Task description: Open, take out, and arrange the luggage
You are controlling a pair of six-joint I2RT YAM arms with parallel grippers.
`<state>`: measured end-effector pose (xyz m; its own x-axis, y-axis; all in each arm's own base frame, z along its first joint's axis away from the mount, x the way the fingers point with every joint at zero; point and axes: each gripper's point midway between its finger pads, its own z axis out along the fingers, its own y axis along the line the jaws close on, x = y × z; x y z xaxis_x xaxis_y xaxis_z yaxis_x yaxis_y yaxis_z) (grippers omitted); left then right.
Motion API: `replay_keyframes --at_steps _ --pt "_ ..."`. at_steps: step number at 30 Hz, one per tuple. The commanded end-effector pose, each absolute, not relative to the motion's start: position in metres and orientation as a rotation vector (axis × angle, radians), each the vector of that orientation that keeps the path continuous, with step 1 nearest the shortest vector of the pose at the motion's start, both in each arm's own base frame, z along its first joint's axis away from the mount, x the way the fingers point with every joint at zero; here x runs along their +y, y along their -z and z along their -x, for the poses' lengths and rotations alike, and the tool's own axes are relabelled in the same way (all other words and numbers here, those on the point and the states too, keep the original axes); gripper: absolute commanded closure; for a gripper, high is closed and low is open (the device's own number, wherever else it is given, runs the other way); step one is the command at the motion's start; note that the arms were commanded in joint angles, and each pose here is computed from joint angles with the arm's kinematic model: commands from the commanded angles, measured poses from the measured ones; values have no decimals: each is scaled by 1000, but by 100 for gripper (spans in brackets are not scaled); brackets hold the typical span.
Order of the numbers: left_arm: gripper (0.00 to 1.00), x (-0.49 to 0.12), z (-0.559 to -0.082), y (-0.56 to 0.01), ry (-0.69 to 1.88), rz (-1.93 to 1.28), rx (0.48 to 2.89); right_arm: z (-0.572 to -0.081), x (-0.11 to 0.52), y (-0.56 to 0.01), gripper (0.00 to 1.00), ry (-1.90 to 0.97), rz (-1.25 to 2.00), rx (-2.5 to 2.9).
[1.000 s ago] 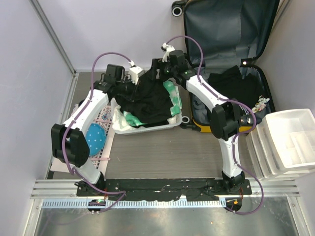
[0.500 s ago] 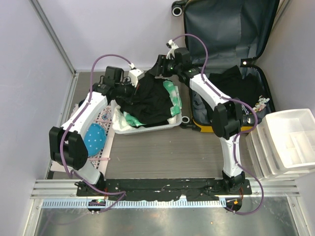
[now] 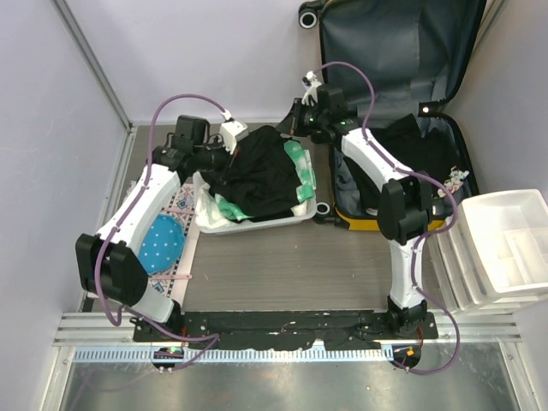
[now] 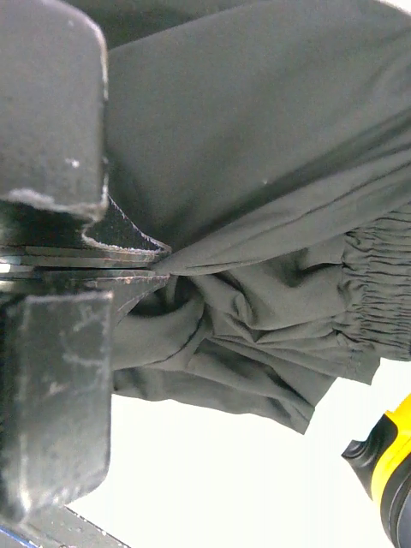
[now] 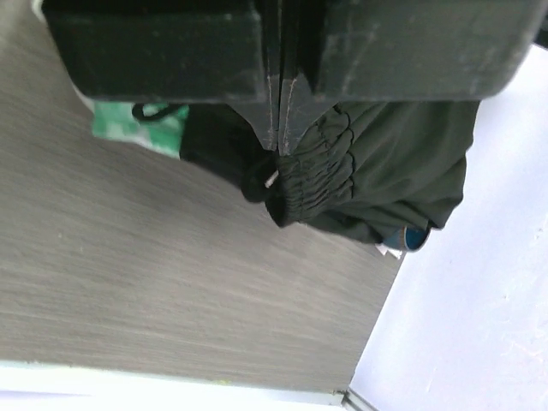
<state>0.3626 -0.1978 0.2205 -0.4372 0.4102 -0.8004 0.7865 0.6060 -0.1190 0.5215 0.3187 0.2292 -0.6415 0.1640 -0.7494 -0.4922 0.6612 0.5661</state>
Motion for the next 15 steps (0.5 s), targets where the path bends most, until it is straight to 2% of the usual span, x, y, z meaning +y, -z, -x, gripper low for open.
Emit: replay_keyframes --at_steps 1,7,15 --pt "100 -193 -339 -246 630 -1020 1981 -489 297 -306 99 -1016 310 1921" --pt "100 -181 -314 -242 602 -1124 2011 -443 283 -287 99 -1023 329 2026" --pt "100 -170 -296 -197 608 -1172 2141 -403 263 -206 99 -914 392 2255"
